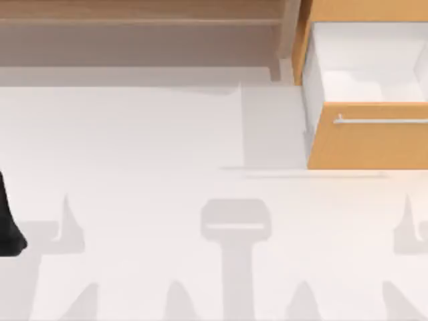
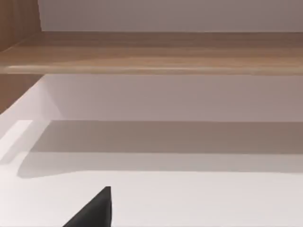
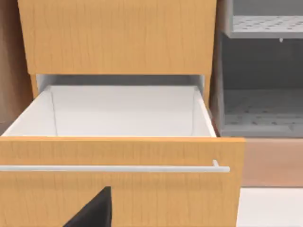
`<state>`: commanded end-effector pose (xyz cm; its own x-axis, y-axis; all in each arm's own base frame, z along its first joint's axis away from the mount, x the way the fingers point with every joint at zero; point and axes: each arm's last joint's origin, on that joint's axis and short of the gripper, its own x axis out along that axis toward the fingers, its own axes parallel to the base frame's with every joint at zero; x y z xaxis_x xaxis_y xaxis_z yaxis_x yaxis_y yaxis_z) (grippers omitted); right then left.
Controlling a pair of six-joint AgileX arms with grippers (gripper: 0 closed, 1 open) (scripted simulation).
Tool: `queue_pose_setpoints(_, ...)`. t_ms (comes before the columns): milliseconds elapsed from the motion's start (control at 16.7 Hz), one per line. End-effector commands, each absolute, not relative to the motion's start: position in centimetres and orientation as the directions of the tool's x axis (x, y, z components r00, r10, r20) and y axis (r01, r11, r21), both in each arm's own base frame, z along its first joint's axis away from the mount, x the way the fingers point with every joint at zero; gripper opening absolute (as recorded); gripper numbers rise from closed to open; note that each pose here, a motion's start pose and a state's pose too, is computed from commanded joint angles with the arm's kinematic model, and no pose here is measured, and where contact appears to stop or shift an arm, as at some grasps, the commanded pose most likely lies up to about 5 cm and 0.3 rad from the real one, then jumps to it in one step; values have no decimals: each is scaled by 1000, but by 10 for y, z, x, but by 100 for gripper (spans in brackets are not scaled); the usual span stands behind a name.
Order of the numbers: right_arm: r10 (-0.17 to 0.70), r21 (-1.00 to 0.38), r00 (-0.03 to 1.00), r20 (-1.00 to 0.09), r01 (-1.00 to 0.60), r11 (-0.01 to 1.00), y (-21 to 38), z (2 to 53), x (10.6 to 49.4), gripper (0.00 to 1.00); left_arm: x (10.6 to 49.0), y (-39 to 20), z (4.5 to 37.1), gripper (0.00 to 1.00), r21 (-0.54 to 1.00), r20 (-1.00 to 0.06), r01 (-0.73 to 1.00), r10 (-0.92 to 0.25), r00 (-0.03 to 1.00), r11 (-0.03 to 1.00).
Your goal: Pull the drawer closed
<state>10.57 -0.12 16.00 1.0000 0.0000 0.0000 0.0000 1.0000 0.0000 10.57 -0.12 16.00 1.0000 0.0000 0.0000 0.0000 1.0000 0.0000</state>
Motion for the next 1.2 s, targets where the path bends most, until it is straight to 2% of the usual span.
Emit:
queue_pose_setpoints(480,-15,-9,999,41,15,1000,-13,191,117,100,106,-1,160,100,0,0,0,0,1000,1000)
queue_pose_setpoints(840,-9,-7,1000,27,9,1000,-49,223,162,100,106,-1,160,100,0,0,0,0,1000,1000)
queue_pose_setpoints(1200,-1,2,1000,0,1,1000,-107,220,207,100,106,-1,160,100,0,0,0,0,1000,1000)
